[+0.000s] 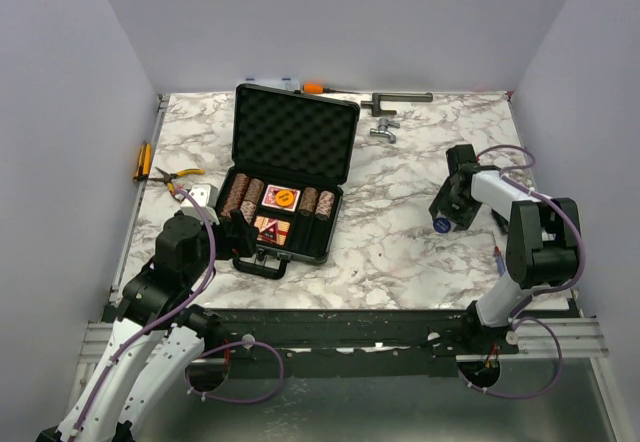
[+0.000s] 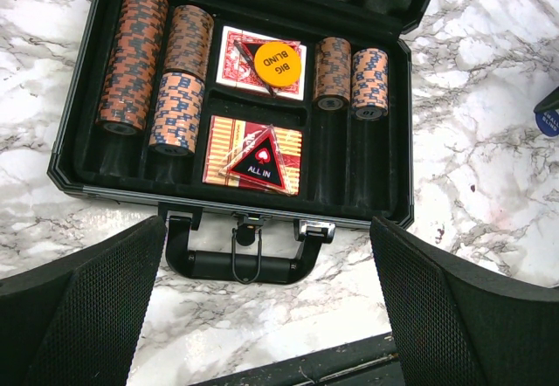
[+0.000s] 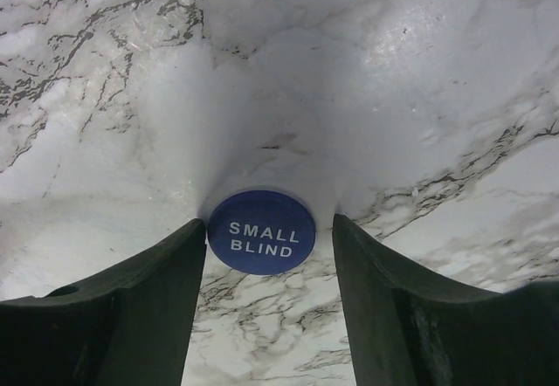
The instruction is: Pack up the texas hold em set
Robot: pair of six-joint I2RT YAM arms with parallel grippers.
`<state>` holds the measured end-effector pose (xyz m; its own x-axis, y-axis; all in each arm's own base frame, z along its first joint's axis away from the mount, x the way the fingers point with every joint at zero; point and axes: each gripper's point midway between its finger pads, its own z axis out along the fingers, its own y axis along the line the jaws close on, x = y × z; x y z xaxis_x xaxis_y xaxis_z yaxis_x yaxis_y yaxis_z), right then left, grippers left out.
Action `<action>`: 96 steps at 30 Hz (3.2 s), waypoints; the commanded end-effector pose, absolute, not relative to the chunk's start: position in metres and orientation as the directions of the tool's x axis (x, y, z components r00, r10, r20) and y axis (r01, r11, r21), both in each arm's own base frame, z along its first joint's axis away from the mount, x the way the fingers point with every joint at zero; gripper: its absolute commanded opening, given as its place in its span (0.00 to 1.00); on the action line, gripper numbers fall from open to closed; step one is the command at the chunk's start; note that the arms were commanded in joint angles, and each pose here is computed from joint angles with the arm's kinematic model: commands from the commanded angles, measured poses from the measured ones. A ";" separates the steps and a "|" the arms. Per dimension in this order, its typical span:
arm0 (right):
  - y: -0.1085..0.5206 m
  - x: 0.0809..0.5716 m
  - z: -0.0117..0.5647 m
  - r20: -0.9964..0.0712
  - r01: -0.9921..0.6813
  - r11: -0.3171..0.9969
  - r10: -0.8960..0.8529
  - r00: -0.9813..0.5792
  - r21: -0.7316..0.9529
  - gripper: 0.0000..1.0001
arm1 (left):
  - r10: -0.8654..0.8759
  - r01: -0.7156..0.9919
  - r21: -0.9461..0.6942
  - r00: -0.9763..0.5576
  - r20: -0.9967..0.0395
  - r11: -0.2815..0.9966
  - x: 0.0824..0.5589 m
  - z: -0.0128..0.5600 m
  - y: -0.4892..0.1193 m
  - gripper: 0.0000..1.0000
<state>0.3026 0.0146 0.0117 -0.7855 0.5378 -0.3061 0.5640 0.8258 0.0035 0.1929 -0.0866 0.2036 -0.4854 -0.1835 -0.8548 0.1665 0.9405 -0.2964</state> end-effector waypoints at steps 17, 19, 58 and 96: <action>0.027 0.267 -0.034 -0.142 0.530 0.846 0.519 -0.843 -0.054 0.45 | -0.189 0.135 -0.283 -0.475 -0.860 0.949 0.194 0.203 -0.078 0.99; 0.029 0.273 -0.026 -0.155 0.529 0.848 0.519 -0.841 -0.033 0.44 | -0.189 0.136 -0.284 -0.475 -0.859 0.949 0.194 0.203 -0.079 0.98; 0.069 0.307 0.059 -0.241 0.472 0.836 0.537 -0.808 0.280 0.45 | -0.178 0.152 -0.283 -0.485 -0.856 0.947 0.194 0.203 -0.082 0.99; 0.045 0.216 0.195 -0.413 0.524 0.775 0.631 -0.656 0.353 0.91 | 0.594 0.717 -0.155 -0.662 -0.457 0.680 0.287 0.143 -0.367 0.78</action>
<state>0.2262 0.0414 0.1968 -0.6421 0.6213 -0.4490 0.5104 0.7835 0.3543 0.2993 -0.3467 0.1568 -0.6449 0.5715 -0.5075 0.7097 0.6943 -0.1199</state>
